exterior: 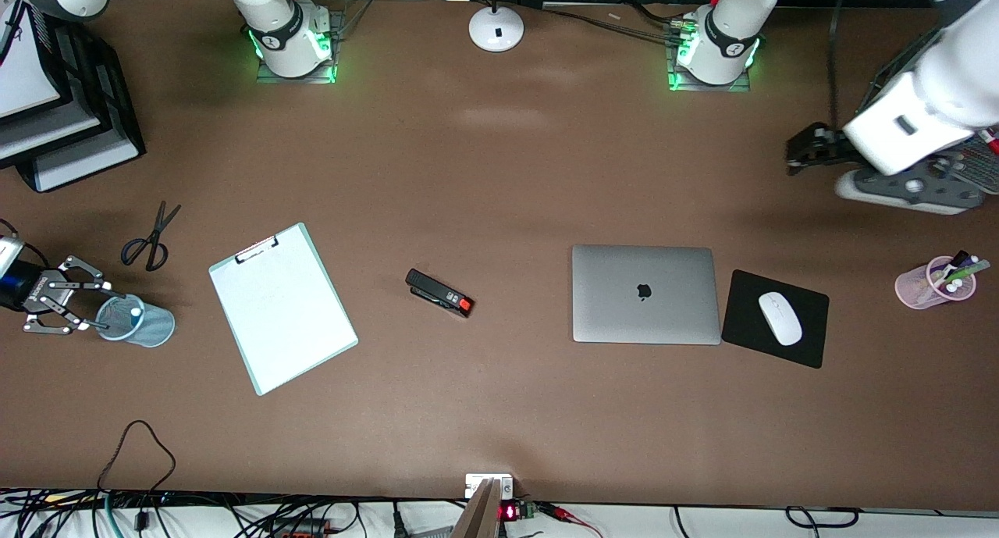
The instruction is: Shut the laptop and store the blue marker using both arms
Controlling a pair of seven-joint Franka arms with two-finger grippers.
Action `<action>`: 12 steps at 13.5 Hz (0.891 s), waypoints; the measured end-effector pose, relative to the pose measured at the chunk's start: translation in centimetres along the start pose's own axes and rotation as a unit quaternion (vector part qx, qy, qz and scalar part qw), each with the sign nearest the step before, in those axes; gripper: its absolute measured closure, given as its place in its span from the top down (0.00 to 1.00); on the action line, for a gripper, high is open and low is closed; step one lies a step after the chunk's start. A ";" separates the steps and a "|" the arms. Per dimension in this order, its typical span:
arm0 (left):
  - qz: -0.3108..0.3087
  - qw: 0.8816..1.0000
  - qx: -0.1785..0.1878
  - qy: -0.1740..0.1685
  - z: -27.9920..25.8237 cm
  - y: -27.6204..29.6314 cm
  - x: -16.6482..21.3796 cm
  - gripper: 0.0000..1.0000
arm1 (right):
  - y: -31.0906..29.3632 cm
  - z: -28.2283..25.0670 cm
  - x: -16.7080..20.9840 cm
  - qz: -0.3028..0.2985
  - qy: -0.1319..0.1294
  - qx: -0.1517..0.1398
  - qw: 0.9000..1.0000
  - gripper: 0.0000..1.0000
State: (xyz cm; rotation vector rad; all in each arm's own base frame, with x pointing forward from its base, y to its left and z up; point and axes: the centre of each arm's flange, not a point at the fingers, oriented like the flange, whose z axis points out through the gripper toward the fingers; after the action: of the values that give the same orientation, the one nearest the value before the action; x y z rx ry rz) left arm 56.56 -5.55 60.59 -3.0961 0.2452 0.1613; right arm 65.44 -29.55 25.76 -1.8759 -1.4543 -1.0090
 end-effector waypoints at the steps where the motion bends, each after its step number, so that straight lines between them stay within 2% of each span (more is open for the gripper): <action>1: -0.004 1.000 0.002 -0.001 0.1 -1.1 -0.2 1.00 | 0.1 0.1 0.3 0.012 0.001 0.001 1.000 0.86; 2: -0.009 1.000 0.003 0.003 0.6 -1.6 -0.3 1.00 | 0.2 0.2 0.8 0.025 0.002 0.001 1.000 0.96; 3: -0.014 1.000 0.000 0.015 1.2 -1.9 -0.2 1.00 | 0.5 0.5 1.5 0.037 0.002 0.003 0.999 1.00; 5: -0.025 0.999 -0.007 0.033 2.8 -3.0 0.0 1.00 | 1.0 1.4 3.8 0.074 -0.009 0.013 0.997 1.00; 8: -0.029 0.999 -0.007 0.041 2.8 -3.8 -0.6 1.00 | 2.1 3.6 9.3 0.129 -0.065 0.036 0.989 1.00; 10: -0.028 0.999 -0.006 0.040 2.5 -3.6 -1.0 1.00 | 2.9 4.7 13.5 0.144 -0.108 0.041 0.983 1.00; 12: -0.032 0.999 -0.007 0.036 2.6 -3.6 -1.1 1.00 | 3.0 5.8 17.5 0.172 -0.156 0.039 0.972 1.00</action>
State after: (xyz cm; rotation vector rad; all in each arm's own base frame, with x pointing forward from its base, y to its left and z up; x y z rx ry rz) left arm 55.81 -1.75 58.15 -3.1221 0.1486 0.0515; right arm 71.92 -16.08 37.00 -2.2019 -1.2453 -0.5034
